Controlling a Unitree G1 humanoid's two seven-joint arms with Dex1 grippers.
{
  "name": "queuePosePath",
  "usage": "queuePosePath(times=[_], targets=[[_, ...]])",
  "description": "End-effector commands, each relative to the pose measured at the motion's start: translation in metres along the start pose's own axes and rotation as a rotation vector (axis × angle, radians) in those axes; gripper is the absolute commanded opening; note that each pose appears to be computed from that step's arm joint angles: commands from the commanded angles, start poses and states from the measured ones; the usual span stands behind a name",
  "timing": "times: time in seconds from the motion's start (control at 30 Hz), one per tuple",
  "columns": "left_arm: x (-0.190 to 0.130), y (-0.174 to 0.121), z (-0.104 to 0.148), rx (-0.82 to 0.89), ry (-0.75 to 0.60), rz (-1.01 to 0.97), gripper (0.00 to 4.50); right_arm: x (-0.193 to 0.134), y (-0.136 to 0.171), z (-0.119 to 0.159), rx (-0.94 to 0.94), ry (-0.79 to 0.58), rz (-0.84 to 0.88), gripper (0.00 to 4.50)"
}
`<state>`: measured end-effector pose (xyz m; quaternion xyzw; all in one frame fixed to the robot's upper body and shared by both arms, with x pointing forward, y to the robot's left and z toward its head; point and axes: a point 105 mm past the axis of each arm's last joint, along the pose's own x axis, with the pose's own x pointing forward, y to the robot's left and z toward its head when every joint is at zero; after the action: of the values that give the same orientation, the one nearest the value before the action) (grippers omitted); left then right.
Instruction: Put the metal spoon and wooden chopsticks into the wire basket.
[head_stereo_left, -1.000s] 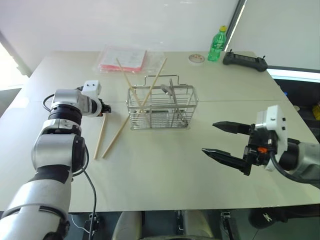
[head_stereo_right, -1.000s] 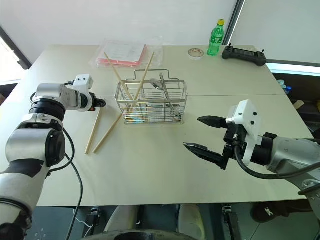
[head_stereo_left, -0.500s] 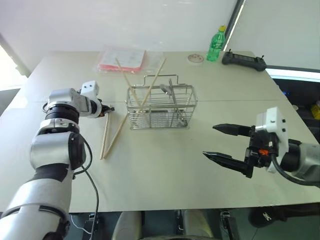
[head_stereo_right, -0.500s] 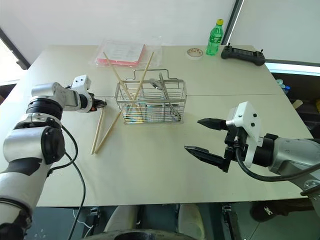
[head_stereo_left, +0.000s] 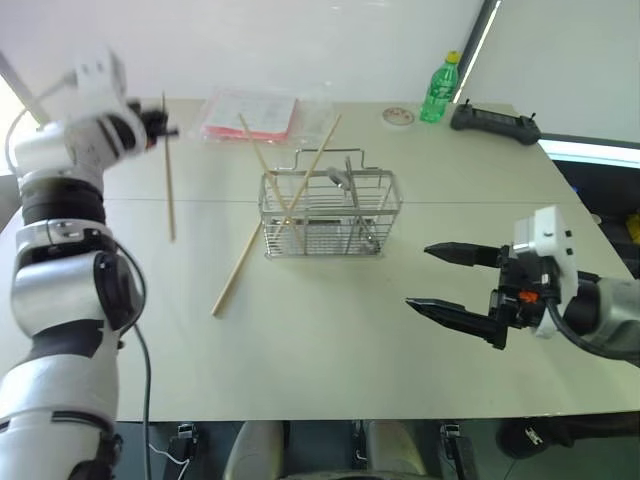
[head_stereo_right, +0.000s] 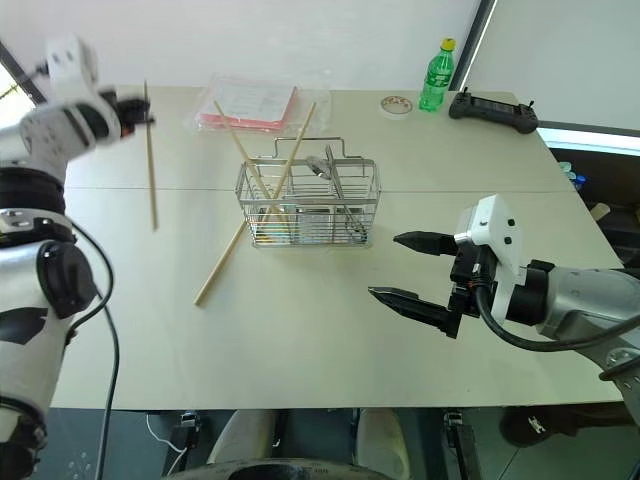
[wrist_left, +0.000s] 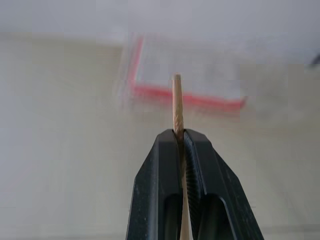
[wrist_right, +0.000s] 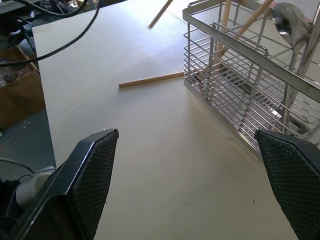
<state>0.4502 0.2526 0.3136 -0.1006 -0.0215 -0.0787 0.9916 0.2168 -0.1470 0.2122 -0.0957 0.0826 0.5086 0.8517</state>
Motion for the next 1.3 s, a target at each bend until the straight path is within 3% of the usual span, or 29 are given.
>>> queuePosePath(times=[0.03,0.1,0.3,0.5,0.63,0.87,1.13,1.23,1.3], targets=[[-0.034,-0.041,0.096,-0.033,-0.473,-0.174,0.05,0.0,0.0,0.007,-0.029,-0.018,0.005,4.5],[-0.044,-0.062,0.107,-0.03,-0.54,-0.237,0.05,0.0,0.001,0.006,-0.027,-0.014,0.009,4.5],[-0.048,-0.109,0.105,-0.045,-0.546,-0.362,0.05,-0.003,0.0,0.007,-0.018,-0.018,-0.004,4.5],[-0.044,-0.132,0.1,-0.083,-0.523,-0.44,0.05,-0.003,0.002,0.006,-0.012,-0.02,-0.018,4.5],[-0.039,-0.151,0.079,-0.085,-0.472,-0.494,0.05,-0.004,0.001,0.007,-0.002,-0.04,-0.044,4.5],[-0.036,-0.171,0.016,0.004,-0.333,-0.533,0.05,-0.006,0.002,0.007,0.007,-0.049,-0.071,4.5],[-0.045,-0.175,-0.008,0.066,-0.312,-0.553,0.05,-0.006,-0.002,0.007,0.015,-0.059,-0.095,4.5],[-0.048,-0.176,-0.009,0.031,-0.306,-0.566,1.04,-0.005,-0.005,0.008,0.016,-0.064,-0.098,4.5],[-0.05,-0.177,-0.009,-0.002,-0.291,-0.58,2.03,-0.005,-0.005,0.008,0.016,-0.064,-0.097,4.5]])
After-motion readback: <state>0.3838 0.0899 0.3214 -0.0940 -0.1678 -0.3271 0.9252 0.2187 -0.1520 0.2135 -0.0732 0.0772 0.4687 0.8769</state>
